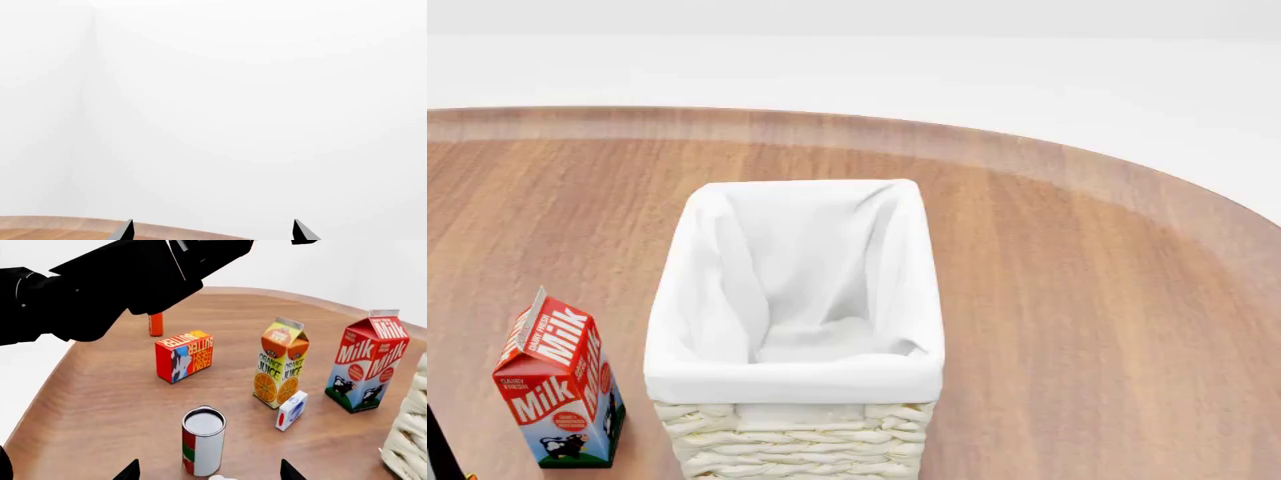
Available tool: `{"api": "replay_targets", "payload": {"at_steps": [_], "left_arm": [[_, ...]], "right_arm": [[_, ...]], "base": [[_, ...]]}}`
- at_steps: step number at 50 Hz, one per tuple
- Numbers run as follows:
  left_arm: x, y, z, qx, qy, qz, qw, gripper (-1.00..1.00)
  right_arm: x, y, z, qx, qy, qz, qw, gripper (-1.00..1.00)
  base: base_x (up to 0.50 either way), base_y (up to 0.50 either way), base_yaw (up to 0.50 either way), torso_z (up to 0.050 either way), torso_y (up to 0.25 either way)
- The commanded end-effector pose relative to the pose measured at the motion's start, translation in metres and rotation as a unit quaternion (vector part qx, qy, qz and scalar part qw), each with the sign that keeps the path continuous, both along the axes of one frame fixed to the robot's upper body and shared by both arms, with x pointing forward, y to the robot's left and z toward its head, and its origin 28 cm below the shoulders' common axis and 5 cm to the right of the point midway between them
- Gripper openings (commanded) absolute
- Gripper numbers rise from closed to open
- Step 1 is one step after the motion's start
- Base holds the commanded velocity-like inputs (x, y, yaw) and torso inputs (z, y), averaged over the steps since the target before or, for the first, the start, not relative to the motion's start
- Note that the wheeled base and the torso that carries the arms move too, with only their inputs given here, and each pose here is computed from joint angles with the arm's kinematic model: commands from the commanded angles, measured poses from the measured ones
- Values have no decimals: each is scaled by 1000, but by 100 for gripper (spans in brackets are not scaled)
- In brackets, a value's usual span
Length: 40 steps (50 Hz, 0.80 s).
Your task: Pick up the alphabet soup, and put it in the basket.
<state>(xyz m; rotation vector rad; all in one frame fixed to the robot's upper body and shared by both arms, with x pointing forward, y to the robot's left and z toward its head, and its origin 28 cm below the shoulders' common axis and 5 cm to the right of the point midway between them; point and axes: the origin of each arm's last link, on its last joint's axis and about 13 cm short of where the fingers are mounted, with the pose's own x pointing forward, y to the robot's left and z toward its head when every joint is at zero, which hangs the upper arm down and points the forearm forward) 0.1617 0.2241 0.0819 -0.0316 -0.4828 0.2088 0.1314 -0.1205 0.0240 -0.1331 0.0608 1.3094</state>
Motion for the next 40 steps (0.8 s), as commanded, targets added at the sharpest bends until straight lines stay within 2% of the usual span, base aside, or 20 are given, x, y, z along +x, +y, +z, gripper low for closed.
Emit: {"api": "replay_targets", "payload": {"at_steps": [1, 25, 40], "left_arm": [[1, 0, -1, 1, 1, 0, 1000, 100], [-2, -1, 2, 0, -1, 1, 1000, 100], [-2, 0, 2, 0, -2, 2, 1000, 100]], "right_arm": [[0, -2, -7, -19, -1, -7, 1000, 100], [7, -2, -13, -43, -2, -28, 999, 100], [14, 3, -23, -80, 0, -34, 996, 100]], "base": [[0, 0, 0, 0, 0], [0, 0, 0, 0, 0], [0, 0, 0, 0, 0]]}}
